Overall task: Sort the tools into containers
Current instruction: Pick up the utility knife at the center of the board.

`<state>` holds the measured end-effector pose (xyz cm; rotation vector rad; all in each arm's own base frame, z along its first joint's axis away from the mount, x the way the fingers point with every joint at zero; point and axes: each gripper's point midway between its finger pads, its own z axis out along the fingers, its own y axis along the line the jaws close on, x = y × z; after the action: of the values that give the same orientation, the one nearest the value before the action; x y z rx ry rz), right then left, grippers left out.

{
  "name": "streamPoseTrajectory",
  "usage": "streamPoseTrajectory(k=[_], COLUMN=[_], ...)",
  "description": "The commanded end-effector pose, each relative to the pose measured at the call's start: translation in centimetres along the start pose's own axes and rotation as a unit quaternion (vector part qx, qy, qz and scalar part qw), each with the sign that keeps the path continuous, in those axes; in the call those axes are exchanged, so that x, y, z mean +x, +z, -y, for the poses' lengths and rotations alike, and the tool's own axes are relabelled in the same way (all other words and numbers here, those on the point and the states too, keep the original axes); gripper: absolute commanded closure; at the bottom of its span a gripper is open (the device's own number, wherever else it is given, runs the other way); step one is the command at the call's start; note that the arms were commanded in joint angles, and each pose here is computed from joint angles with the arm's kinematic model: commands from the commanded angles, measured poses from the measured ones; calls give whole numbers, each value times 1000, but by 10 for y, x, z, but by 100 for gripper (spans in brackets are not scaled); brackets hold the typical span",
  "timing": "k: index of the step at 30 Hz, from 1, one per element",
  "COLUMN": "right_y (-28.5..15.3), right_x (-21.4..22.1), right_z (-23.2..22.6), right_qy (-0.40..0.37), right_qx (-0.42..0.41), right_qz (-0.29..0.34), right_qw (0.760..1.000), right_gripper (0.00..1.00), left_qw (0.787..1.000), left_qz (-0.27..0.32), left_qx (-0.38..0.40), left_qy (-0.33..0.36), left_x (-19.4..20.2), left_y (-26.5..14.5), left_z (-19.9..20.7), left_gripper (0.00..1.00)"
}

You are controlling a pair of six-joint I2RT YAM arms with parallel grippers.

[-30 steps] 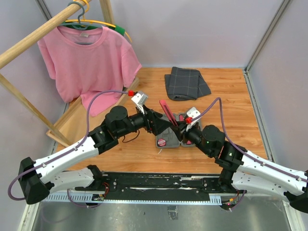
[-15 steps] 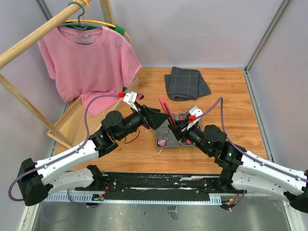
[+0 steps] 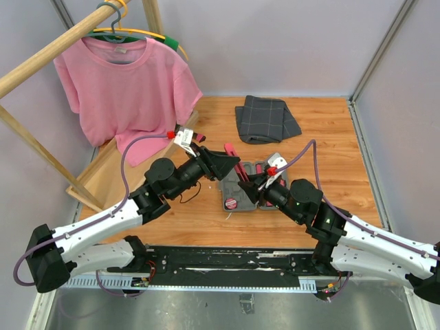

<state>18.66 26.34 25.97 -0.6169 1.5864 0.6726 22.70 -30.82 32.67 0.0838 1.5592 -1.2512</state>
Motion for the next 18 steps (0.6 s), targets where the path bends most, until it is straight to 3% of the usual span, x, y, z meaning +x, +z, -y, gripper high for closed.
streamPoseTrajectory(k=[1, 12, 18], right_y=[-2, -3, -2], right_x=[-3, -3, -6], right_z=[-7, -5, -6], right_qy=[-1, -2, -11], right_qx=[-15, -12, -16], right_qz=[7, 8, 9], right_qw=[1000, 1000, 1000], right_gripper=[99, 94, 51], left_qw=[999, 1000, 1000], left_qz=[27, 19, 13], left_qx=[20, 23, 21], left_qy=[-3, 0, 6], left_x=[-17, -14, -11], left_y=[7, 10, 10], left_z=[13, 13, 12], left_gripper=[48, 98, 99])
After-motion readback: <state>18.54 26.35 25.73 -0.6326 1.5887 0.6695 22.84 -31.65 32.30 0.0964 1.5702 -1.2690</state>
